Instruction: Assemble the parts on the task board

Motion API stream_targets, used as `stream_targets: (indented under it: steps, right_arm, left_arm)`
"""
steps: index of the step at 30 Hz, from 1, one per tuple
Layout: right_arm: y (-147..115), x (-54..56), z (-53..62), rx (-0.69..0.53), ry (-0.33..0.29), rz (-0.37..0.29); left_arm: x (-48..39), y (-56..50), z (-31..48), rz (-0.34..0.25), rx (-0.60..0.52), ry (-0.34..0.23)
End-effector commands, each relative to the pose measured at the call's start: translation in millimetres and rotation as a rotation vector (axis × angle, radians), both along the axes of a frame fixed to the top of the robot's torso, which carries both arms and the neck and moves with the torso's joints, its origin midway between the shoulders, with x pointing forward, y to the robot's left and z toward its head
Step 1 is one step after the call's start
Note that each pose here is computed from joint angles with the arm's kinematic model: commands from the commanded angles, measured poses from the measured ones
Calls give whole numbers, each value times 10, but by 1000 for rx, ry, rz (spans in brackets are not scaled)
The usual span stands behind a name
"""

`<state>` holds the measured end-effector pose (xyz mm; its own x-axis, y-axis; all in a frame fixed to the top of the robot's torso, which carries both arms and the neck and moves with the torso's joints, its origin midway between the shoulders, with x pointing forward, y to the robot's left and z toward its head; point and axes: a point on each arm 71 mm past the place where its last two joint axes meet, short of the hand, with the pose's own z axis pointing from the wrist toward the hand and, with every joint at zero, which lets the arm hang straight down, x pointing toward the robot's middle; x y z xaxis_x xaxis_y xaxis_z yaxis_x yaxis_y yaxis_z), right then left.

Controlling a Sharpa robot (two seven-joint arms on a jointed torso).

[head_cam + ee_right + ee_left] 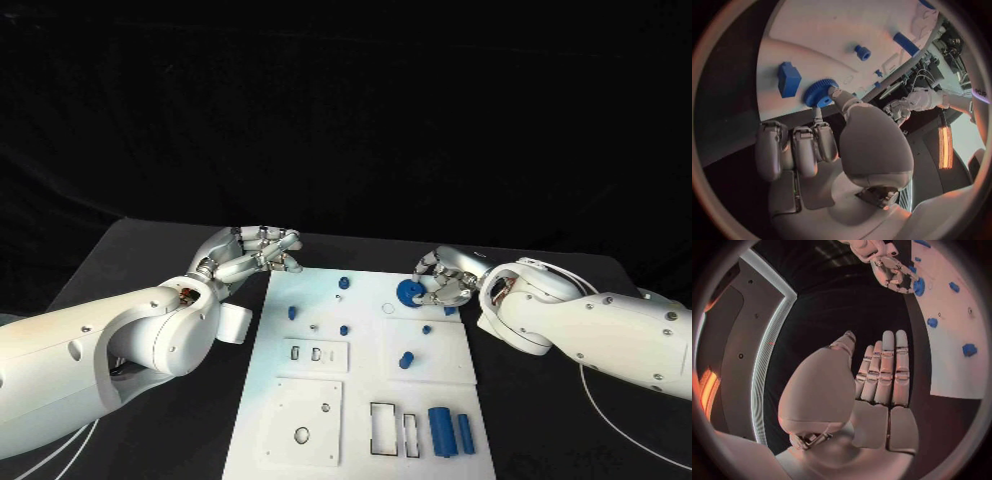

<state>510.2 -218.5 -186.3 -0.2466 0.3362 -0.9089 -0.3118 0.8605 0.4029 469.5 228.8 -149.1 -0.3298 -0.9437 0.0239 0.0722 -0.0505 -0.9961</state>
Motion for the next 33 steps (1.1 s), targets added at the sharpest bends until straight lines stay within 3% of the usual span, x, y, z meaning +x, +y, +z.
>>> stream_targets:
  steps: [1,4,18,26,33]
  right_arm:
    - [37,-31,20,-27,-76,15]
    - [67,-57,41,-31,-115,22]
    - [177,-169,124,-24,-193,32]
    - [481,-316,262,-9,-252,99]
    - [842,-341,280,-7,-276,163]
  left_arm:
    - [-3,-19,11,-19,-10,-1]
    - [-3,-19,10,-20,-10,-1]
    - [9,3,4,-13,-7,2]
    - [20,14,-1,-10,-5,3]
    - [28,-3,-4,-13,-6,3]
